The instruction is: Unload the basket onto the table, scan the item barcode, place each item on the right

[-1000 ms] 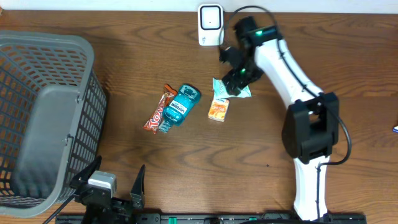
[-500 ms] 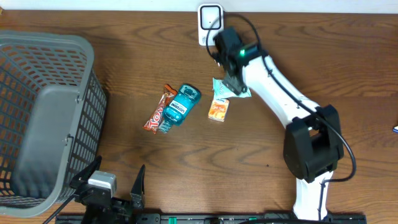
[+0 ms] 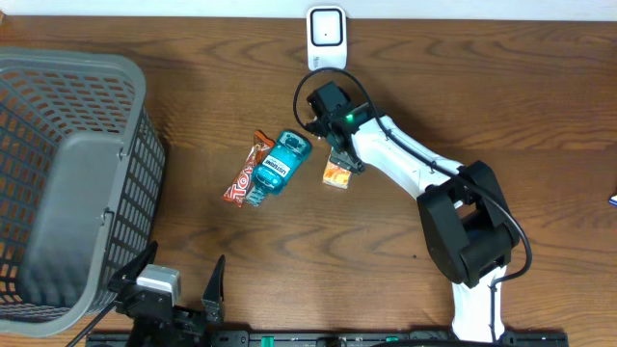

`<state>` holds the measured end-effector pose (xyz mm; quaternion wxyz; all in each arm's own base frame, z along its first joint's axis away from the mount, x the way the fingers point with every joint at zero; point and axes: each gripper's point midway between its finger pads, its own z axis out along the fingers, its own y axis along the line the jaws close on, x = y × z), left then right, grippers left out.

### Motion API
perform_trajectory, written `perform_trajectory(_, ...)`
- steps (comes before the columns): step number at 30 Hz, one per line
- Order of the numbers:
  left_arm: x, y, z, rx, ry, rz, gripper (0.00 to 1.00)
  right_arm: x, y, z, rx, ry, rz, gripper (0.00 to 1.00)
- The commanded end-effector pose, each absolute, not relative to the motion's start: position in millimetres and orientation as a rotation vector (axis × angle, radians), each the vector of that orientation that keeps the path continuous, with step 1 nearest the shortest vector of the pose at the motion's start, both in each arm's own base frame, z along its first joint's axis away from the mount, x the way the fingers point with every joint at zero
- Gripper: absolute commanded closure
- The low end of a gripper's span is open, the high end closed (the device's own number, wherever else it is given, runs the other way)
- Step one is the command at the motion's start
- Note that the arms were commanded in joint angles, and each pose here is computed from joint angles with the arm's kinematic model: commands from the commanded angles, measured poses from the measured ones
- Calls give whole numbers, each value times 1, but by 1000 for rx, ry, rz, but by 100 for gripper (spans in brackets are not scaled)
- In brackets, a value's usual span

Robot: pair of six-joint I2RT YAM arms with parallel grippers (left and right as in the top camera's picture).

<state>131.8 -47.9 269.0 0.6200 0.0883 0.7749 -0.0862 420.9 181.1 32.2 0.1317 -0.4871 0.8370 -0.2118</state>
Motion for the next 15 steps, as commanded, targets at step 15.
perform_trajectory(15,132,-48,269,202,1780,-201,0,417,174,-6,-1606,2352,-459,45)
